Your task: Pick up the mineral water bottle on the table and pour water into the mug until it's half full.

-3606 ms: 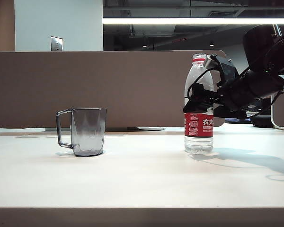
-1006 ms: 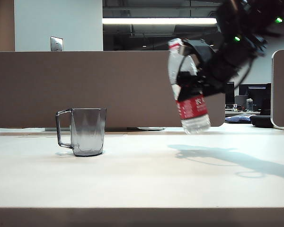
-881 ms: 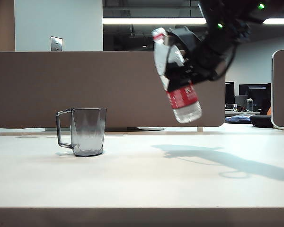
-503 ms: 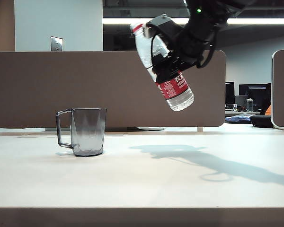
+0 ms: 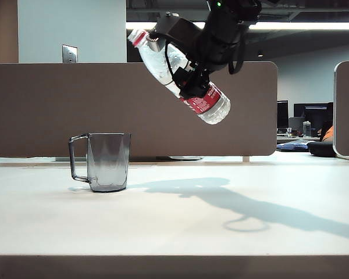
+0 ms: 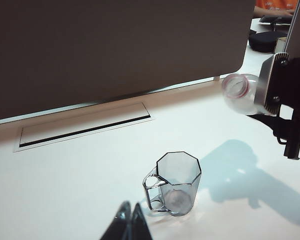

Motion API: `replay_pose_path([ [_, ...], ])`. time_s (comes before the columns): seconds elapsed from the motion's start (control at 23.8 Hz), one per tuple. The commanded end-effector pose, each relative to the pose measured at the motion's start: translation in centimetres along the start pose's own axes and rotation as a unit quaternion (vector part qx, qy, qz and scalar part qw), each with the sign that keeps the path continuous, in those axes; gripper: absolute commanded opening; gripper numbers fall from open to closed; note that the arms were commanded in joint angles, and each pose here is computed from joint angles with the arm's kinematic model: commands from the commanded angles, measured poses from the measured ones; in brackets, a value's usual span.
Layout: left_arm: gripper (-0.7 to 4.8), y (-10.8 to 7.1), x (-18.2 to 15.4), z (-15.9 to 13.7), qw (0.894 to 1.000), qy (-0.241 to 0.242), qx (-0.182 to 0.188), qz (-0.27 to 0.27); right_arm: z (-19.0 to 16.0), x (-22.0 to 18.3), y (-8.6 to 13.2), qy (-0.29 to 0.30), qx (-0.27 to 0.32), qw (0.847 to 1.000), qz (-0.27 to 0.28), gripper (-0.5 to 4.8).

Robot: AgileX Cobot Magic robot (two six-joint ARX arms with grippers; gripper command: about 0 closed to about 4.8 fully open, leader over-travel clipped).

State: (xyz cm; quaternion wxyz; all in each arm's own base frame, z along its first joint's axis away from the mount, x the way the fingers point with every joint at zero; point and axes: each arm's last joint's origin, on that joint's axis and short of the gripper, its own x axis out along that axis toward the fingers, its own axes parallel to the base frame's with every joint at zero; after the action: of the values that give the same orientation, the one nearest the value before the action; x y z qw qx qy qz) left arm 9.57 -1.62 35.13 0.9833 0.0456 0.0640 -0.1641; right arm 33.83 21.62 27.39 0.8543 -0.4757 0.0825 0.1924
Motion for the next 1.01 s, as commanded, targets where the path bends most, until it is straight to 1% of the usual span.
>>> replay_pose_path([
  [0.04,-0.02,0.0,-0.1,0.3,1.0,-0.009,0.004,-0.001,1.1,-0.2,-0.8,-0.03,-0.025,0.998,-0.041,2.78],
  [0.25,-0.02,0.0,-0.1,0.3,1.0,-0.009,0.003,-0.001,1.0,0.5,0.0,-0.03,-0.038,0.998,-0.039,2.78],
  [0.42,-0.02,0.0,-0.1,0.3,1.0,-0.009,0.003,-0.001,0.8,1.4,1.2,-0.021,-0.084,0.996,-0.029,2.78],
  [0.5,-0.02,0.0,-0.1,0.3,1.0,-0.01,0.004,-0.001,0.8,1.9,1.9,-0.015,-0.109,0.993,-0.032,2.78],
  [0.67,-0.02,0.0,-0.1,0.3,1.0,-0.009,0.004,-0.001,0.6,2.6,2.5,-0.016,-0.123,0.992,-0.035,2.78],
  [0.71,-0.02,0.0,-0.1,0.3,1.0,-0.009,0.004,-0.001,0.5,3.0,2.8,-0.015,-0.15,0.988,-0.04,2.78],
  [0.8,-0.02,0.0,-0.1,0.3,1.0,-0.009,0.004,-0.002,0.4,3.4,3.0,-0.011,-0.18,0.982,-0.05,2.74],
  [1.01,-0.02,0.0,-0.1,0.3,1.0,-0.009,0.004,-0.002,0.5,3.5,3.0,-0.018,-0.183,0.981,-0.063,2.73],
])
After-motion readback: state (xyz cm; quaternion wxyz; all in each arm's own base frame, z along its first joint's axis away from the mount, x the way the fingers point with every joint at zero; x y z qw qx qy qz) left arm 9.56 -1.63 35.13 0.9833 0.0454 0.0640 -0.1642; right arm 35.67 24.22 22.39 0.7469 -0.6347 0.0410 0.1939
